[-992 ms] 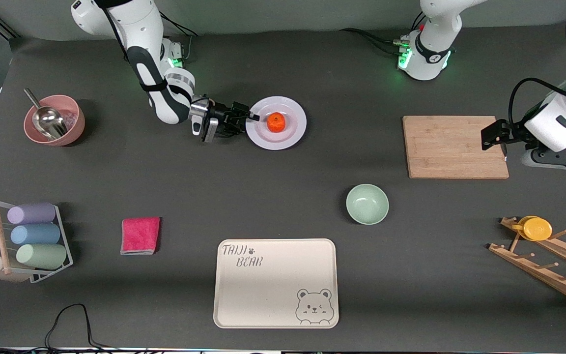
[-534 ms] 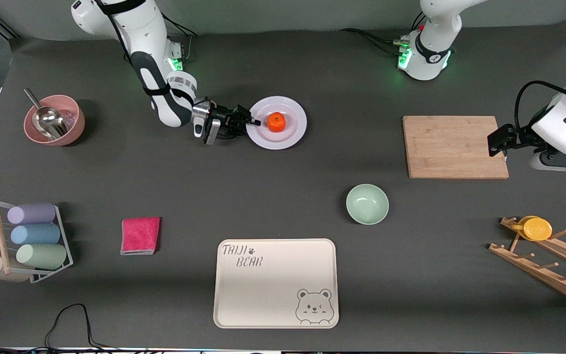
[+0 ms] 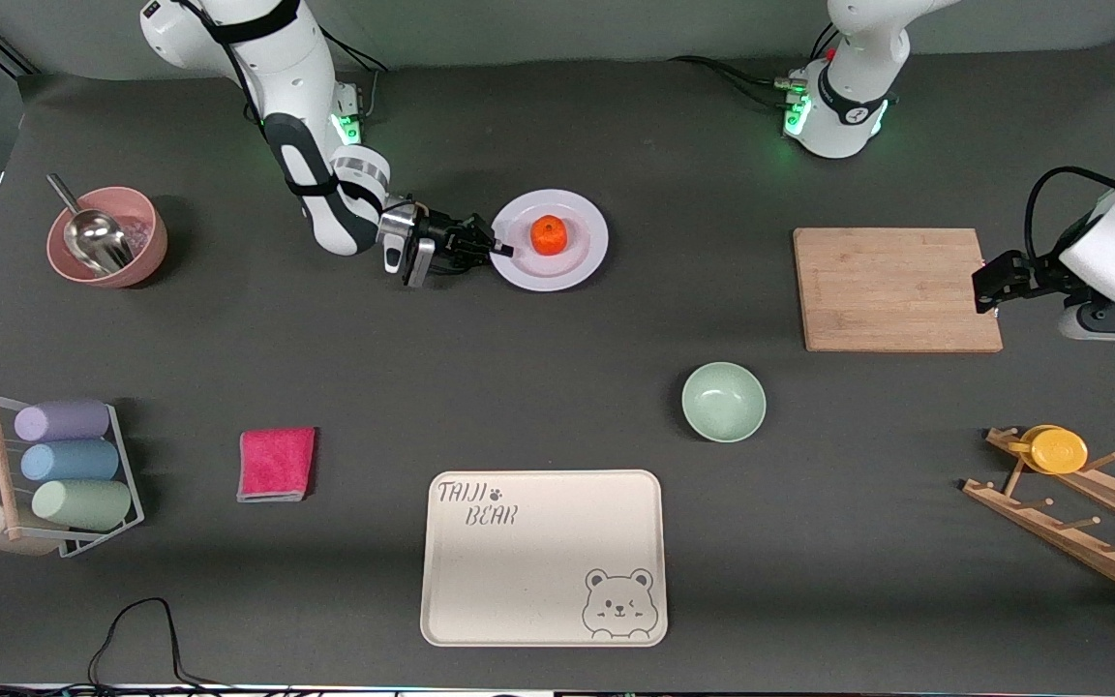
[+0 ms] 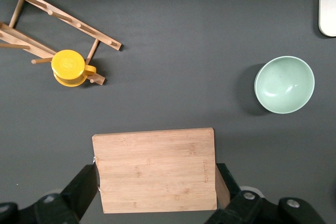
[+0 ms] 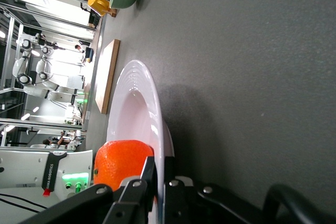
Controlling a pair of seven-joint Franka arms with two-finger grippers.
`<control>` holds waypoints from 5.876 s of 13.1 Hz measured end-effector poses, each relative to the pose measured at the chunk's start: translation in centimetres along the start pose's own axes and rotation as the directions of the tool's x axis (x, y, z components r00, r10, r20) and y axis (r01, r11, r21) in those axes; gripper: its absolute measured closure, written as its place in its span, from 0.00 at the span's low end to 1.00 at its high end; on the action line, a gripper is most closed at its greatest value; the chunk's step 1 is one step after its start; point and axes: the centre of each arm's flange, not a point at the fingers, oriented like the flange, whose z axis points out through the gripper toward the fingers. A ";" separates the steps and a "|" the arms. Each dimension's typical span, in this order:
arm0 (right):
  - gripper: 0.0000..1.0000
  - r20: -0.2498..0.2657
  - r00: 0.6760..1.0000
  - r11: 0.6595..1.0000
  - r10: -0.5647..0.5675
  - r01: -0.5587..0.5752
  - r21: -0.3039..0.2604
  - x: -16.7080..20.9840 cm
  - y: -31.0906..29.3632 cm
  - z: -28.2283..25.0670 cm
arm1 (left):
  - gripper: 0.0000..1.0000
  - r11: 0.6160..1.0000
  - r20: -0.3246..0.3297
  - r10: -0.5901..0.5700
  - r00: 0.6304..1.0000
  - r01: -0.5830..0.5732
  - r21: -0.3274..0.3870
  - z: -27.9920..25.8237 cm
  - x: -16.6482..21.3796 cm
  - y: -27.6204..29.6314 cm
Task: Place orange and plate with both arms
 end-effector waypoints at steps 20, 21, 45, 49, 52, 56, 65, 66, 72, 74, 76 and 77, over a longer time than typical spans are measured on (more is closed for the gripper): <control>0.91 -0.059 0.958 0.956 0.279 -0.271 0.116 26.6 -3.9 -4.3 | 0.00 1.000 0.009 -0.003 1.000 0.003 0.009 0.4 -0.7 0.2; 0.91 -0.067 0.959 0.958 0.276 -0.269 0.101 29.3 -4.3 -5.2 | 0.00 1.000 0.009 -0.012 1.000 0.012 0.009 0.4 -0.7 0.3; 0.91 -0.249 0.941 0.962 0.230 -0.258 -0.086 48.7 7.7 1.8 | 0.00 0.999 0.042 -0.038 0.998 0.038 -0.008 -1.4 -1.9 1.2; 0.77 -0.261 0.938 0.961 0.228 -0.259 -0.092 48.7 7.0 2.5 | 0.00 1.000 0.032 -0.014 0.999 0.014 -0.015 -1.5 -1.8 2.4; 0.43 -0.267 0.939 0.965 0.219 -0.250 -0.086 49.2 6.3 2.4 | 0.00 1.000 0.032 -0.015 0.999 0.016 -0.024 -1.5 -1.8 2.5; 0.00 -0.255 0.953 0.966 0.160 -0.205 -0.158 51.3 4.0 -0.2 | 0.00 0.999 0.032 -0.020 0.999 0.020 -0.025 -1.5 -1.8 2.3; 0.00 0.067 0.995 0.784 -0.072 0.098 -0.613 52.3 -5.4 -14.8 | 0.00 0.999 0.034 -0.029 0.999 0.030 -0.026 -1.5 -1.8 1.7; 0.00 0.126 0.989 0.736 -0.080 0.144 -0.662 52.2 -7.2 -16.7 | 0.00 0.999 0.034 -0.030 0.999 0.031 -0.026 -1.5 -1.8 1.7; 0.00 0.254 0.967 0.577 -0.036 0.227 -0.785 50.3 -21.9 -24.7 | 0.00 0.999 0.037 -0.033 0.999 0.034 -0.026 -1.4 -1.8 1.5; 0.00 0.271 0.962 0.519 -0.043 0.253 -0.816 49.2 -26.5 -26.1 | 0.00 0.999 0.037 -0.034 0.999 0.035 -0.026 -1.4 -1.8 1.5; 0.00 0.269 0.962 0.498 -0.054 0.260 -0.827 48.4 -29.3 -27.0 | 0.00 0.999 0.038 -0.034 0.999 0.035 -0.026 -1.4 -1.8 1.5; 0.00 0.265 0.962 0.496 -0.058 0.258 -0.829 48.3 -29.8 -27.6 | 0.00 0.999 0.038 -0.034 0.999 0.035 -0.026 -1.4 -1.8 1.5</control>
